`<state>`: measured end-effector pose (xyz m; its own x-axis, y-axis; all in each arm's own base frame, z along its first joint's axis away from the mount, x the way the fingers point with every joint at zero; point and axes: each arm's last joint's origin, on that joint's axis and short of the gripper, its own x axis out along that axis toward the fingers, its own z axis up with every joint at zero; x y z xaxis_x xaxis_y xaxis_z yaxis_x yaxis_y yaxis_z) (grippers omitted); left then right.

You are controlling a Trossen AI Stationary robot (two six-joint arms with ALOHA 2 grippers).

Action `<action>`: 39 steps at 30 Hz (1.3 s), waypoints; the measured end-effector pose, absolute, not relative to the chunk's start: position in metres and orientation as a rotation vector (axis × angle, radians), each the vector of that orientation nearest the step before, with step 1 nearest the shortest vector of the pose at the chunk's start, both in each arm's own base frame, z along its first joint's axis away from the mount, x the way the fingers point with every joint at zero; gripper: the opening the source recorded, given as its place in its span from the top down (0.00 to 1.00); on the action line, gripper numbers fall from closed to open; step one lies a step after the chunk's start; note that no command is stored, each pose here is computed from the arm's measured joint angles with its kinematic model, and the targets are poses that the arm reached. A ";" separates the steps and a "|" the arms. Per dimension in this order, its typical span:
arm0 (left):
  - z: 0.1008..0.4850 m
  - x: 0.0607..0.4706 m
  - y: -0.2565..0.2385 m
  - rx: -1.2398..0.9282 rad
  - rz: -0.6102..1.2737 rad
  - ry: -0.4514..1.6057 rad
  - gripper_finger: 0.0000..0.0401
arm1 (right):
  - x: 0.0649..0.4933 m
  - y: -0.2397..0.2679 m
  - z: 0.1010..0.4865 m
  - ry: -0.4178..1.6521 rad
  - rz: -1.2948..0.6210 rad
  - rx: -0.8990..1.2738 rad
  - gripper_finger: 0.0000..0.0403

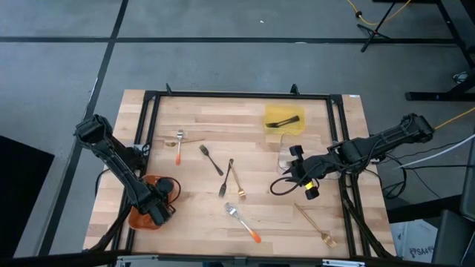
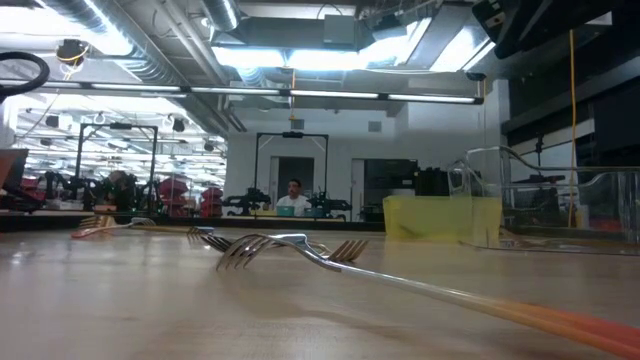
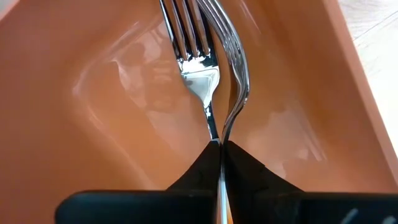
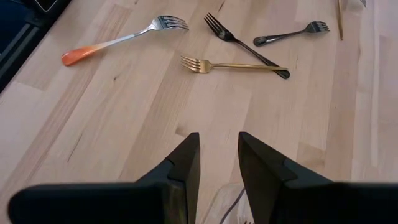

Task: Sort silverware by color (type)
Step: Put the black fork into the yellow bin, then put the orange fork into the orange bin, then put the gold fork into the transparent bin

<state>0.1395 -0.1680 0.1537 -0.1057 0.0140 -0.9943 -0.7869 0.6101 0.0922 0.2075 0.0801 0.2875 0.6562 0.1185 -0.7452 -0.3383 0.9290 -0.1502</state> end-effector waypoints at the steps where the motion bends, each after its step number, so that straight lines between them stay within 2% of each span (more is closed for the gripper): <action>1: 0.154 0.139 -0.168 -0.672 0.770 1.540 0.98 | 0.207 0.080 0.287 0.817 0.263 -0.288 0.75; 18: 0.153 0.139 -0.168 -0.669 0.773 1.540 0.98 | 0.207 0.080 0.287 0.817 0.262 -0.288 0.75; 29: 0.151 0.138 -0.167 -0.660 0.782 1.547 0.81 | 0.207 0.080 0.287 0.817 0.263 -0.288 0.75; 39: 0.152 0.138 -0.168 -0.687 0.796 1.566 0.79 | 0.207 0.080 0.287 0.817 0.263 -0.288 0.75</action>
<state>0.1379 -0.1679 0.1516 -0.1359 0.0049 -0.9907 -0.7973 0.5931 0.1123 0.2075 0.0801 0.2875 0.6562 0.1185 -0.7452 -0.3383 0.9290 -0.1502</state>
